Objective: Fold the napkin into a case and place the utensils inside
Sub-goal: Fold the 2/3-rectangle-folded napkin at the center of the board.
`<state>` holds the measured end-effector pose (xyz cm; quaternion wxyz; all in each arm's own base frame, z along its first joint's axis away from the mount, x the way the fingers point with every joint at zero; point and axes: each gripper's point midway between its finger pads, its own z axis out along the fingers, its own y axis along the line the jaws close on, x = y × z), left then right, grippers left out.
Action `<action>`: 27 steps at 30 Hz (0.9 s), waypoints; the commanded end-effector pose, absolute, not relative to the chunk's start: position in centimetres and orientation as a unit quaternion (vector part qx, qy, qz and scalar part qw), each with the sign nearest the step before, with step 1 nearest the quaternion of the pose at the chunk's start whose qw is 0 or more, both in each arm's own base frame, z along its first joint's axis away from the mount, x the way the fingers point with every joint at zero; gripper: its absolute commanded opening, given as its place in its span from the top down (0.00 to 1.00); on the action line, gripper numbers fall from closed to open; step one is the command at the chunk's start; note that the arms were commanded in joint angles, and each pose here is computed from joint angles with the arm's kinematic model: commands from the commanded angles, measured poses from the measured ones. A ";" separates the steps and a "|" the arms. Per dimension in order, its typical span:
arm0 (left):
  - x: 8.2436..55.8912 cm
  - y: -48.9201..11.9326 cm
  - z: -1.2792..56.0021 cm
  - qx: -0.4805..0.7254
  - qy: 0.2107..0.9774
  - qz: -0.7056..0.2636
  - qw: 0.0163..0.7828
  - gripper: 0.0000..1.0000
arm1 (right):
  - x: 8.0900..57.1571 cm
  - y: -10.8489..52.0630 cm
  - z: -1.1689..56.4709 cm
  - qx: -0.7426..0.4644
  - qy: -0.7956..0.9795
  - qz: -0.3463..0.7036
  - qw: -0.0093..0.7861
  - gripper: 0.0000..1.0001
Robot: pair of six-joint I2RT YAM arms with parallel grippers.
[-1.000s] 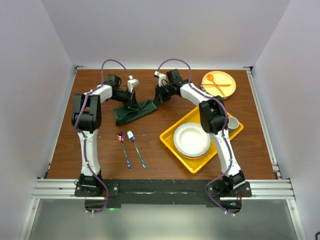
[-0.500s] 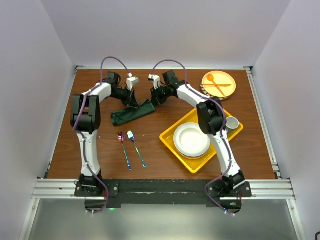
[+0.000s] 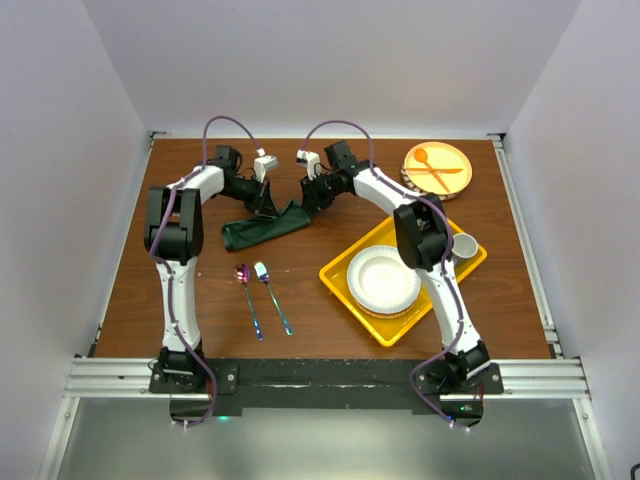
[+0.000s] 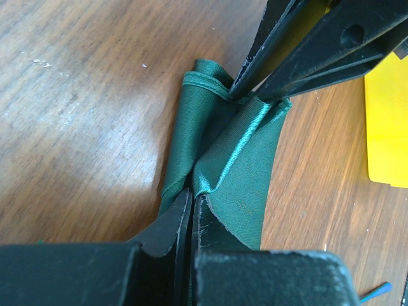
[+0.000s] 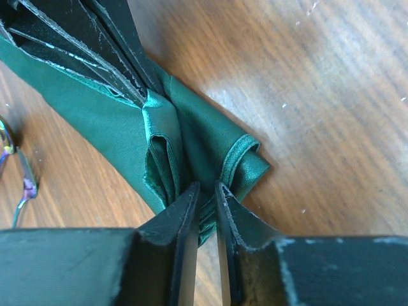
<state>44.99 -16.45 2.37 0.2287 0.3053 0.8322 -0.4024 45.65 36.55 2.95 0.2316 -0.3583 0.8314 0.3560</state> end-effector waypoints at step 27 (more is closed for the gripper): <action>43.9 -15.1 -1.7 0.312 0.854 -0.371 0.192 1.00 | 47.0 38.5 11.7 -0.349 0.750 0.489 0.277 0.40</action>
